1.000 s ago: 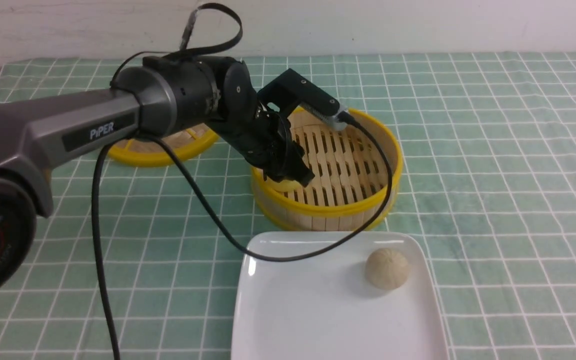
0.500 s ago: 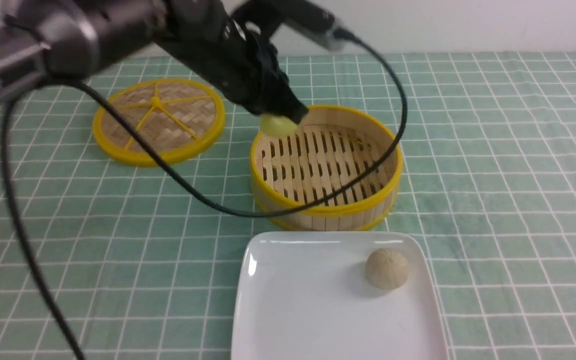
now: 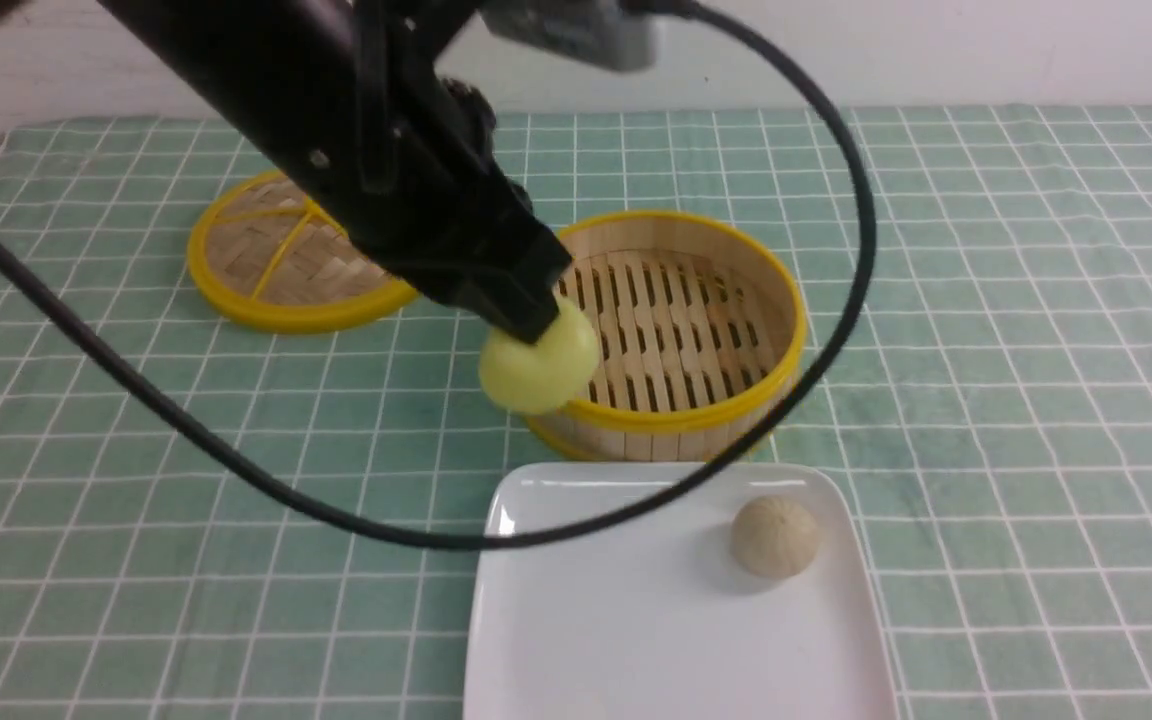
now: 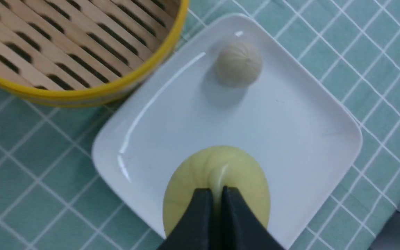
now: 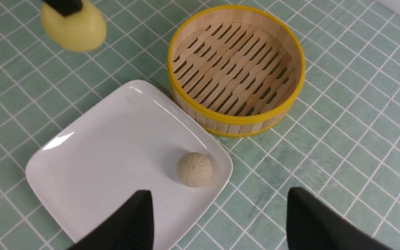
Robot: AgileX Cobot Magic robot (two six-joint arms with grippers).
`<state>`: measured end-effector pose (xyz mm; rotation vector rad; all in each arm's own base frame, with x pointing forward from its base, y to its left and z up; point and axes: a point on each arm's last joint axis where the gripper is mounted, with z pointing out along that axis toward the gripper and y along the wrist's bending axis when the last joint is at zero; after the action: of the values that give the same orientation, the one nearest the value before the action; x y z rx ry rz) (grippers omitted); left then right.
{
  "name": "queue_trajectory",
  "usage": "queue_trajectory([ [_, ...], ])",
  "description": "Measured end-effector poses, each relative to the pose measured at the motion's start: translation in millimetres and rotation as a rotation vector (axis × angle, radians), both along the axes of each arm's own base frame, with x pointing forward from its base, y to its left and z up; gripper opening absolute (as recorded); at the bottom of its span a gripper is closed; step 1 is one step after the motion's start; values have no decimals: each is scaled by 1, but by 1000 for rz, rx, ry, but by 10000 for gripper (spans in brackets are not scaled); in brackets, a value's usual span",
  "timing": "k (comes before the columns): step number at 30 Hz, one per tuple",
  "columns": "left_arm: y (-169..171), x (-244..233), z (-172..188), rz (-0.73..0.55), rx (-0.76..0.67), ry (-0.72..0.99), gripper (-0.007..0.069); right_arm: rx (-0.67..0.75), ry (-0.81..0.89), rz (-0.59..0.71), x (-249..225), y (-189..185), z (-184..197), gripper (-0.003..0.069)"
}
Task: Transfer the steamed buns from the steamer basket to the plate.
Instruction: Use the left arm to put the steamed stuffed bun into the plate
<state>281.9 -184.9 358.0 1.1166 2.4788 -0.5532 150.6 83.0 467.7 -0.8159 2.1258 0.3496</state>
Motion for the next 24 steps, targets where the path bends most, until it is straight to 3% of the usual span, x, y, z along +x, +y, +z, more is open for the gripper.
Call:
queue_trajectory([
  [8,-24,44,-125,-9,116,228,22,5,3,-1,0,0,0,501],
  [13,-33,55,-166,-19,106,288,22,6,4,-2,0,0,0,495],
  [24,-36,54,-170,-57,83,307,45,8,5,-3,0,0,0,495],
])
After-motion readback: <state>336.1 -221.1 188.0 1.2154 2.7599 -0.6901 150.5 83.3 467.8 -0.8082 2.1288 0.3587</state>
